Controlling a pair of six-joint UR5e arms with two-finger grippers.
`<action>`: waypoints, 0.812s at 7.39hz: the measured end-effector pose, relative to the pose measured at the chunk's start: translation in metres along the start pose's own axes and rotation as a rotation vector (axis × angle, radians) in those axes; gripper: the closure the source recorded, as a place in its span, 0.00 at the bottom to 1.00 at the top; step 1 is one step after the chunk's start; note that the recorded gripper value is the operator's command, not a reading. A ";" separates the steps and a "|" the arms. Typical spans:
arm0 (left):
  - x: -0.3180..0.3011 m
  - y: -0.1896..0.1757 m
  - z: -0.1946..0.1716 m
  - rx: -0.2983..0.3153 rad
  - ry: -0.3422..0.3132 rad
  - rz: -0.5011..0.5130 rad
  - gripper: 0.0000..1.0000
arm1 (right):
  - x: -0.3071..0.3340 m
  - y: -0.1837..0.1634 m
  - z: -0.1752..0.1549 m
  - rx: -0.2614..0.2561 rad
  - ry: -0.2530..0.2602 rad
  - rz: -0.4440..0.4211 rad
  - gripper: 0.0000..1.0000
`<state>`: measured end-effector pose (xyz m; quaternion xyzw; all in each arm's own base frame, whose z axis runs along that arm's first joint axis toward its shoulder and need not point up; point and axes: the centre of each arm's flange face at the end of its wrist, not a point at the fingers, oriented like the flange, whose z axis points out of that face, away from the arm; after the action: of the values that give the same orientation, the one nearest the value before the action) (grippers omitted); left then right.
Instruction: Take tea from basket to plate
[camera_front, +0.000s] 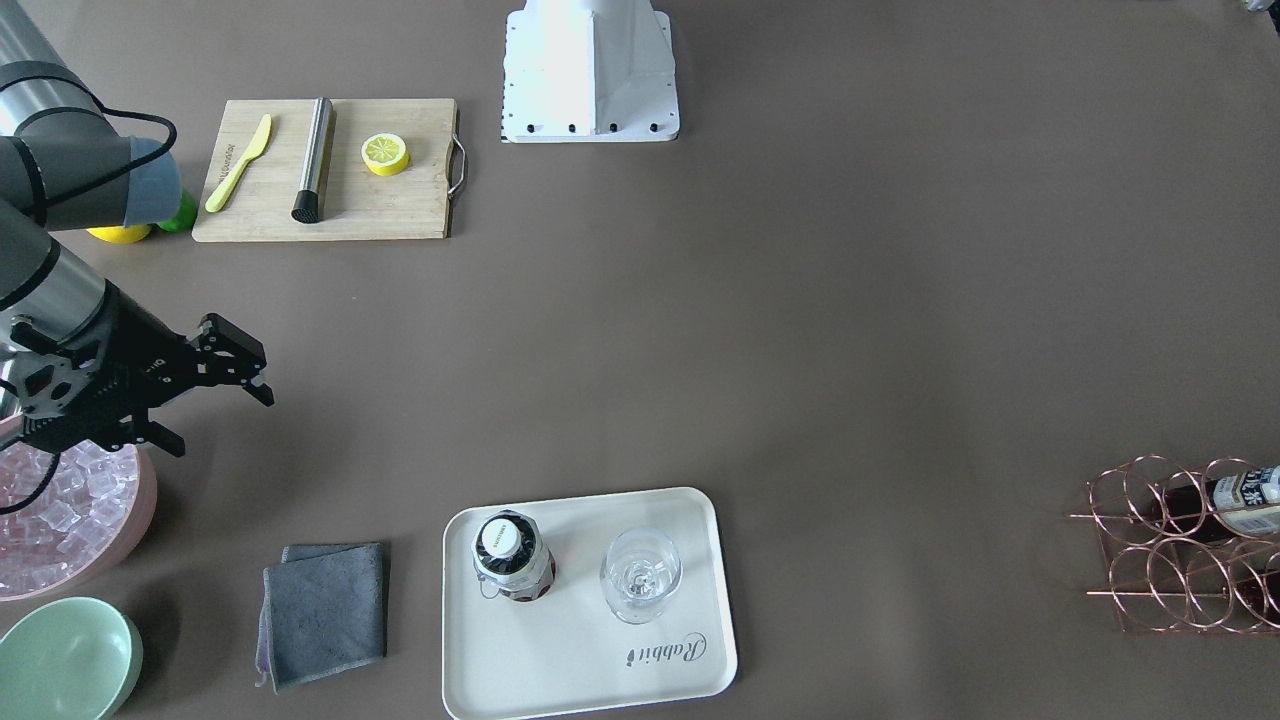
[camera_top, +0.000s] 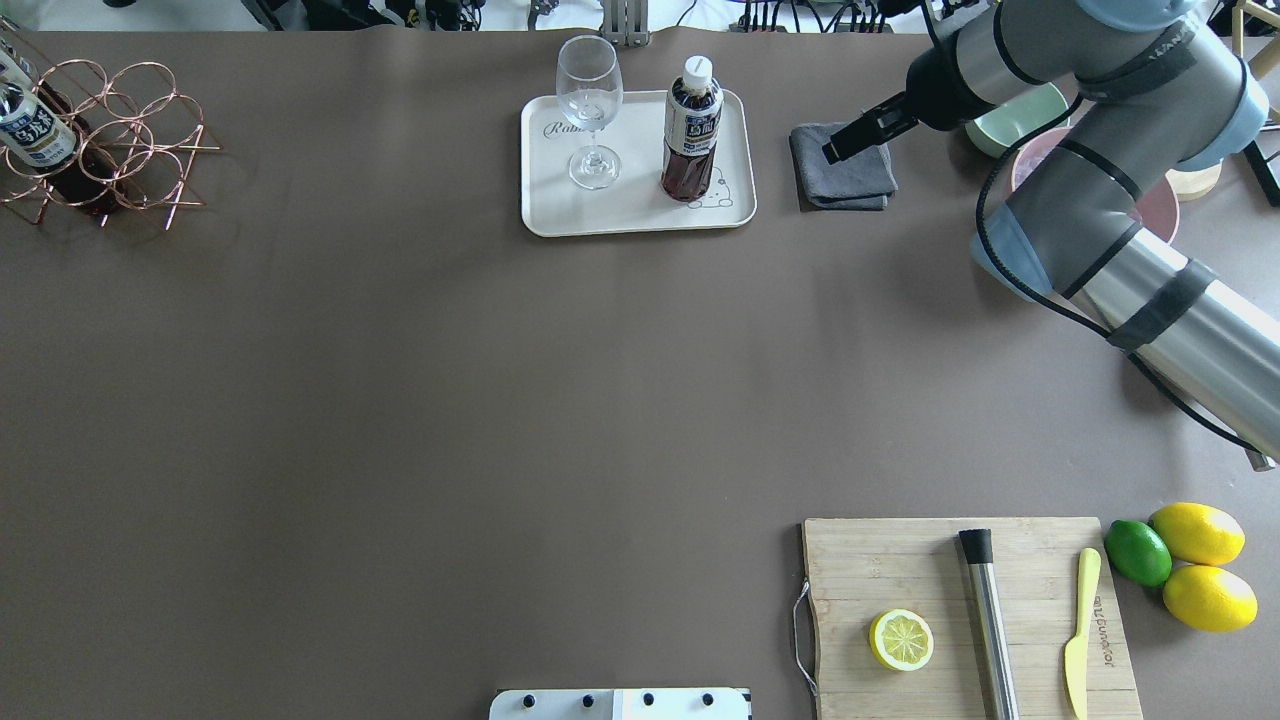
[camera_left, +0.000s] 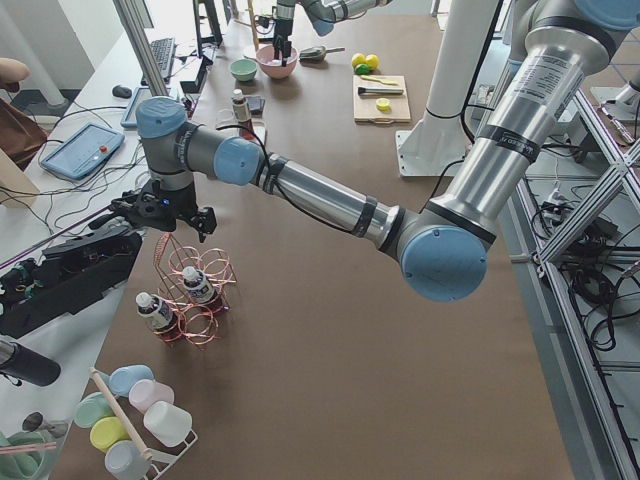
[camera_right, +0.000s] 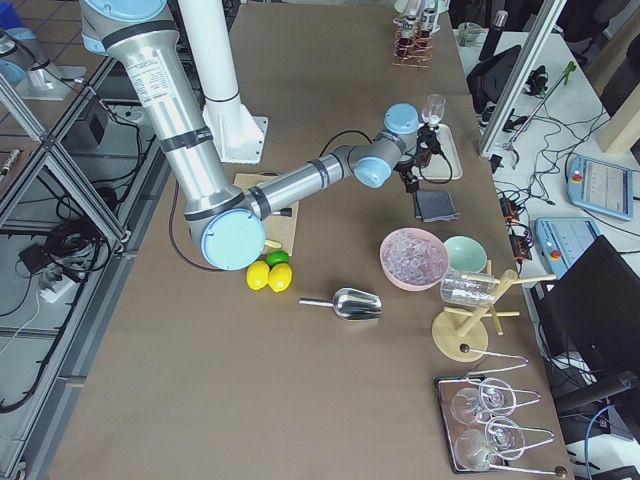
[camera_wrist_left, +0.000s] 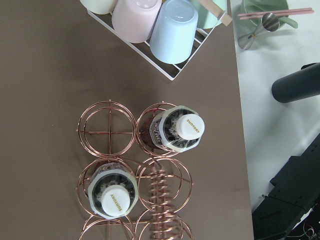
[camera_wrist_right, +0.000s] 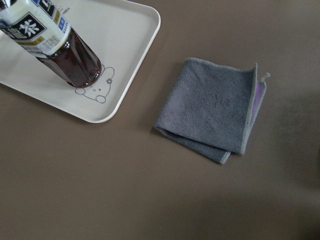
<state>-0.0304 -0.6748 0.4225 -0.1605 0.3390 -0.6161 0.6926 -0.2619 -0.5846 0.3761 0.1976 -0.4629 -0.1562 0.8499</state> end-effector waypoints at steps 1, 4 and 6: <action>-0.027 0.005 -0.007 -0.003 -0.011 0.086 0.02 | 0.025 0.025 -0.017 -0.048 0.030 0.046 0.00; -0.107 0.003 -0.010 -0.011 -0.036 0.355 0.02 | 0.110 0.121 -0.068 -0.135 0.132 0.199 0.00; -0.144 -0.014 0.008 -0.026 -0.071 0.543 0.02 | 0.146 0.163 -0.094 -0.163 0.157 0.314 0.00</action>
<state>-0.0372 -0.5406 0.4759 -0.0941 0.3528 -0.3975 0.8418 -0.0920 -0.4902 0.5139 0.0650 -0.4059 -0.0429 0.9106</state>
